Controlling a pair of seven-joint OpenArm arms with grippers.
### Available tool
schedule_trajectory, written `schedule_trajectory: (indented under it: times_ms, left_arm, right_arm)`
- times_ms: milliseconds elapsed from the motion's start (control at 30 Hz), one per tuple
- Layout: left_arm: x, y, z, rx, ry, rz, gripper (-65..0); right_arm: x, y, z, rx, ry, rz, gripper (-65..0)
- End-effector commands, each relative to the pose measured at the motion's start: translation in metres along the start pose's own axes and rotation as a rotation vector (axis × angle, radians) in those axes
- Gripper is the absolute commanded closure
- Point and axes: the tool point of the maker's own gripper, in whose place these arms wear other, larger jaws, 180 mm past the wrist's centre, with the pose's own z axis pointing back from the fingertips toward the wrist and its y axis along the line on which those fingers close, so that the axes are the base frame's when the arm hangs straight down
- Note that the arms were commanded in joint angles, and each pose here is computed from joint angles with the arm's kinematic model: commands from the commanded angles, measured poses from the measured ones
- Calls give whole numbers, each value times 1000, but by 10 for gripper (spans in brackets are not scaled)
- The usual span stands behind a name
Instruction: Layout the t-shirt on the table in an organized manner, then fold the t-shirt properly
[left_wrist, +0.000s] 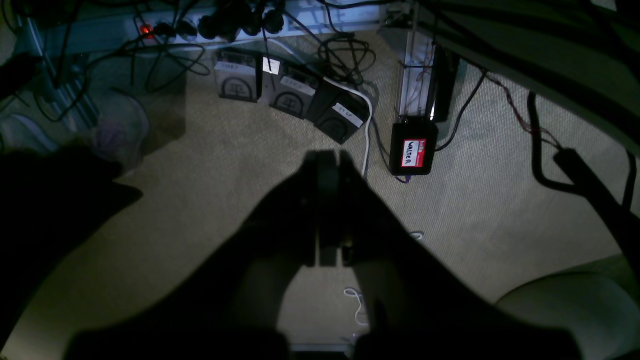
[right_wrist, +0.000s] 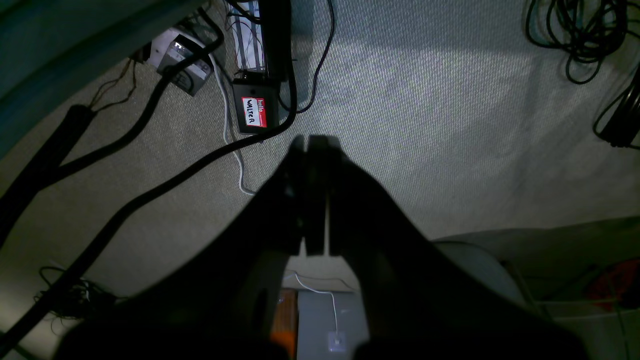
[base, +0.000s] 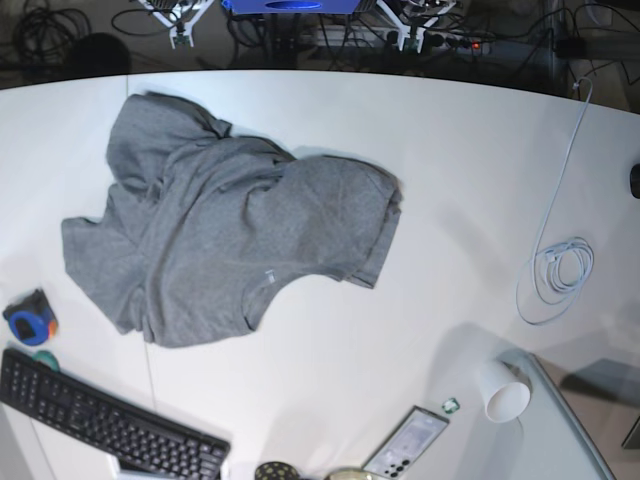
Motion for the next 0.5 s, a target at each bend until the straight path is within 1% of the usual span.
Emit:
schedule_trajectory:
  times_ms: [0, 100, 167, 267, 333, 467]
  left_arm:
    - [-12, 8, 2, 16, 15, -8, 0]
    - [-14, 15, 8, 26, -25, -1, 0]
    - [-15, 26, 13, 42, -51, -13, 0]
    - [-21, 28, 23, 44, -80, -25, 0]
    - [-27, 39, 30, 58, -90, -39, 0]
    - [-38, 44, 41, 63, -105, -57, 0]
  right_arm:
    - [-14, -1, 1, -6, 21, -5, -6]
    - [-20, 0, 3, -7, 6, -5, -6]
    - [-26, 0, 7, -9, 28, -7, -6]
    - [-33, -1, 16, -13, 75, -8, -6]
    - [-29, -3, 29, -19, 60, -14, -6]
    - [-21, -28, 64, -70, 26, -97, -6]
